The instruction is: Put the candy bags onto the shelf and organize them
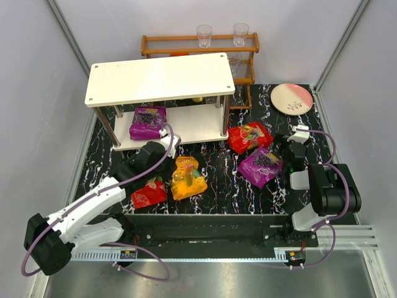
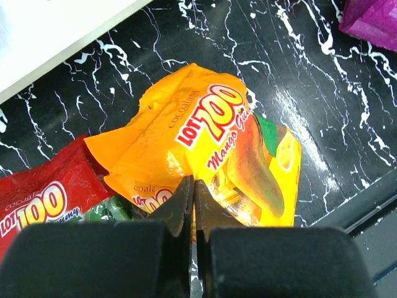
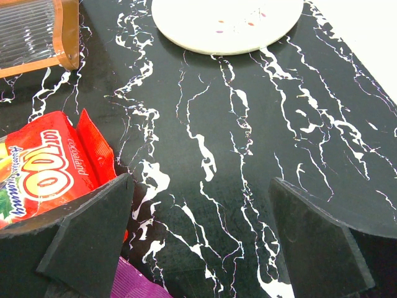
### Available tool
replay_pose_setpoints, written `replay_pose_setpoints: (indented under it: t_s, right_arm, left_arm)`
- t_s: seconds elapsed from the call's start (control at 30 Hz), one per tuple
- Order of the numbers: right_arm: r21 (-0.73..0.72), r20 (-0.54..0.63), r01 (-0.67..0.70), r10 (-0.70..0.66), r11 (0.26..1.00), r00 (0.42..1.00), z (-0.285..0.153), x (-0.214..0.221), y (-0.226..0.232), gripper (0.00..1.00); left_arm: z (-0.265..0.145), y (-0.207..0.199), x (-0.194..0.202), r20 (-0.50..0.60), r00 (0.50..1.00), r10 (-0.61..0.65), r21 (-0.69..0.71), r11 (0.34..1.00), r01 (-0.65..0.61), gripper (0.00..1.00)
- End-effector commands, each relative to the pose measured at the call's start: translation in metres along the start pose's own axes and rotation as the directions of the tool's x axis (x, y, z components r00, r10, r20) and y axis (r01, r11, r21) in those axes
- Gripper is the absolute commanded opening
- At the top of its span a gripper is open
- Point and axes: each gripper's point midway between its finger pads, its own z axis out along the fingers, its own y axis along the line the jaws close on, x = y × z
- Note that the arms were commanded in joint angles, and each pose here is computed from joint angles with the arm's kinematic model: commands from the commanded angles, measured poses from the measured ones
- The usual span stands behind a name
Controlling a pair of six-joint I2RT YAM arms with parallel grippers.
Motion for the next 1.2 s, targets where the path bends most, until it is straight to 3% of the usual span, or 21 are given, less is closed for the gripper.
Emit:
replay_pose_setpoints:
  t_s: [0.0, 0.33, 0.4, 0.43, 0.47, 0.5, 0.53, 0.57, 0.6, 0.77, 1.0, 1.17]
  right_arm:
    - [-0.015, 0.064, -0.001, 0.002, 1.0, 0.998, 0.007, -0.02, 0.004, 1.0]
    - [-0.015, 0.063, 0.001, 0.0, 1.0, 0.998, 0.006, -0.02, 0.004, 1.0]
    - [-0.015, 0.063, 0.001, 0.0, 1.0, 0.998, 0.007, -0.02, 0.004, 1.0]
    - [-0.015, 0.063, 0.001, 0.0, 1.0, 0.998, 0.006, -0.02, 0.004, 1.0]
    - [-0.016, 0.064, 0.001, 0.0, 1.0, 0.998, 0.006, -0.02, 0.005, 1.0]
    - [-0.016, 0.064, 0.002, -0.001, 1.0, 0.998, 0.006, -0.02, 0.005, 1.0]
    - [-0.016, 0.063, 0.001, 0.0, 1.0, 0.998, 0.007, -0.02, 0.005, 1.0]
    - [-0.015, 0.064, 0.0, 0.0, 1.0, 0.998, 0.006, -0.02, 0.004, 1.0]
    - [-0.015, 0.063, 0.001, 0.0, 1.0, 0.998, 0.007, -0.02, 0.004, 1.0]
    - [-0.016, 0.061, 0.001, 0.0, 1.0, 0.998, 0.006, -0.019, 0.005, 1.0]
    - [-0.013, 0.062, 0.001, 0.0, 1.0, 0.998, 0.007, -0.02, 0.004, 1.0]
    - [-0.018, 0.064, 0.001, 0.0, 1.0, 0.998, 0.006, -0.02, 0.005, 1.0]
  left_arm:
    - [-0.018, -0.011, -0.046, 0.147, 0.989, 0.026, 0.049, 0.998, -0.033, 0.0]
    - [-0.029, -0.062, -0.059, 0.232, 0.966, 0.116, 0.224, 0.96, -0.169, 0.0]
    - [-0.024, -0.052, -0.056, 0.23, 0.969, 0.088, 0.171, 0.977, -0.129, 0.0]
    - [-0.018, -0.034, -0.054, 0.218, 0.975, 0.048, 0.081, 0.994, -0.067, 0.0]
    - [-0.013, -0.024, -0.046, 0.195, 0.98, 0.028, 0.039, 0.999, -0.036, 0.15]
    - [-0.009, -0.012, -0.042, 0.184, 0.983, -0.001, -0.004, 1.0, 0.002, 0.48]
    - [-0.006, -0.004, -0.037, 0.175, 0.983, -0.051, -0.044, 0.997, 0.059, 0.68]
    - [-0.003, 0.0, -0.03, 0.163, 0.984, -0.066, -0.061, 0.995, 0.077, 0.78]
    - [-0.002, 0.001, -0.026, 0.158, 0.984, -0.082, -0.066, 0.993, 0.093, 0.98]
    - [-0.008, -0.009, -0.02, 0.209, 0.956, -0.204, -0.002, 0.978, 0.209, 0.99]
    - [0.003, -0.028, 0.016, 0.155, 0.907, -0.391, 0.084, 0.92, 0.382, 0.99]
    - [0.014, -0.039, 0.032, 0.106, 0.894, -0.435, 0.123, 0.898, 0.422, 0.99]
